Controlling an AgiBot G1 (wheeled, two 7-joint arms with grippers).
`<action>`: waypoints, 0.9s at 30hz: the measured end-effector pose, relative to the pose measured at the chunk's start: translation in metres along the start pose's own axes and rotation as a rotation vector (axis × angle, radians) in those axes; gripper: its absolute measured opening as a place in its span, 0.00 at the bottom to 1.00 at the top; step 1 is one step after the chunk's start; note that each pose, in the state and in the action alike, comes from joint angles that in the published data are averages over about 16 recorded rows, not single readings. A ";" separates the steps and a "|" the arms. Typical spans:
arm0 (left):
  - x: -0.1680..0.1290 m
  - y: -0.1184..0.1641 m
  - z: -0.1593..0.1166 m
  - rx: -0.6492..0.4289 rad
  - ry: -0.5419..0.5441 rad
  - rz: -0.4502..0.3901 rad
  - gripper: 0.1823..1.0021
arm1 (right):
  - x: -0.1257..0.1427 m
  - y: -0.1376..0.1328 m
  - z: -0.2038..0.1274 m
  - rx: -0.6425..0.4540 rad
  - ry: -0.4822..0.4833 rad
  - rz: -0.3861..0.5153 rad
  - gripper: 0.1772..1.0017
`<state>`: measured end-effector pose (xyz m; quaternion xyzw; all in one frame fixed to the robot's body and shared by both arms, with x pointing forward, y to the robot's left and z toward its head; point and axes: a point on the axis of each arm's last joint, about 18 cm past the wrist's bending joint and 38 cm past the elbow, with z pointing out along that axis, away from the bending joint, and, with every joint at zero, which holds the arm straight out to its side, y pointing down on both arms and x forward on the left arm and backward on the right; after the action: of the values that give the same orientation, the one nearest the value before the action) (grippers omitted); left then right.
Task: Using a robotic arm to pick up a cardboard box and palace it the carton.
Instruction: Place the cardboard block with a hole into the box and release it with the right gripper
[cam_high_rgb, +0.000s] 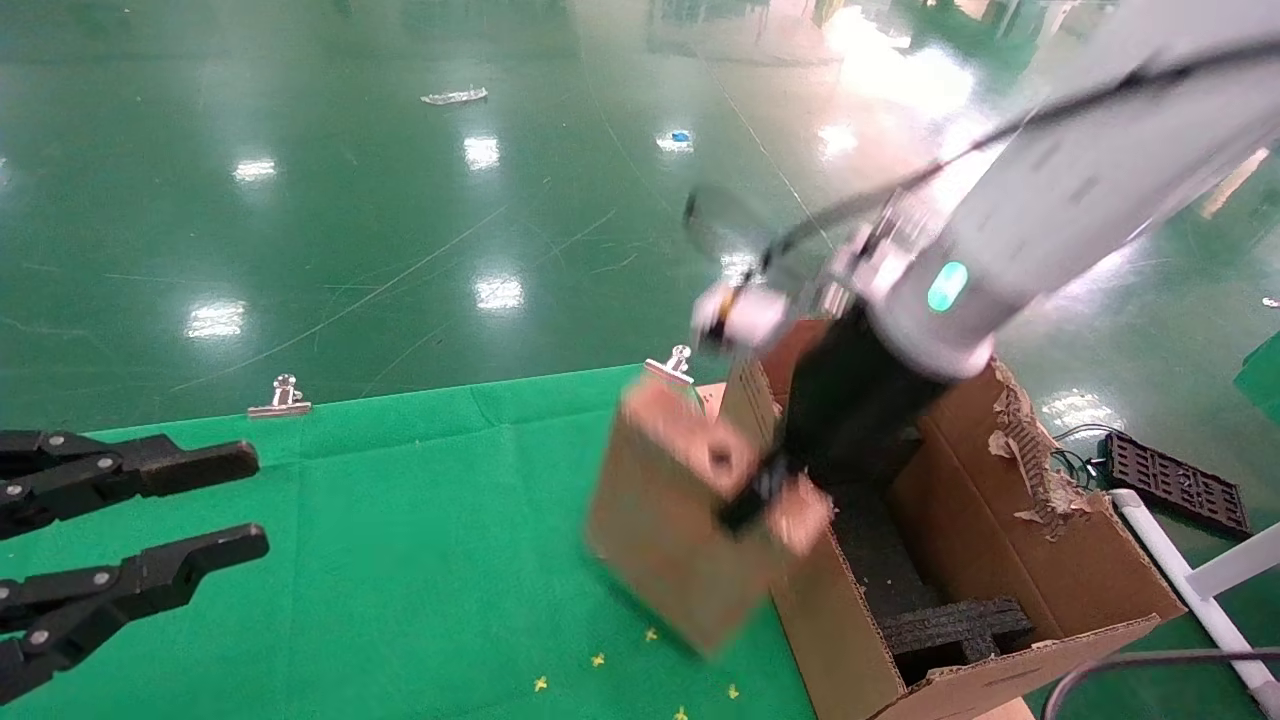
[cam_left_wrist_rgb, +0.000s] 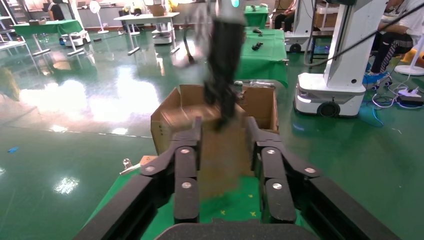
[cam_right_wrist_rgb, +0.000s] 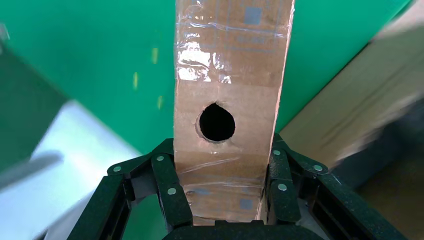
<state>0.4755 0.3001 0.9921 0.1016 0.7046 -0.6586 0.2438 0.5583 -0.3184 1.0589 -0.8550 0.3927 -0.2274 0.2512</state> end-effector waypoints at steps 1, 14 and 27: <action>0.000 0.000 0.000 0.000 0.000 0.000 0.35 | 0.006 -0.003 -0.011 0.035 0.016 0.002 0.25; 0.000 0.000 0.000 0.000 0.000 0.000 0.09 | 0.105 0.038 -0.110 0.223 0.258 0.190 0.19; 0.000 0.000 0.000 0.000 0.000 0.000 0.03 | 0.152 0.128 -0.063 -0.001 0.289 0.418 0.18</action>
<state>0.4755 0.3001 0.9921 0.1016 0.7046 -0.6586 0.2438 0.5396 -0.5266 1.0584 -0.7139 0.5928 -0.2905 0.2337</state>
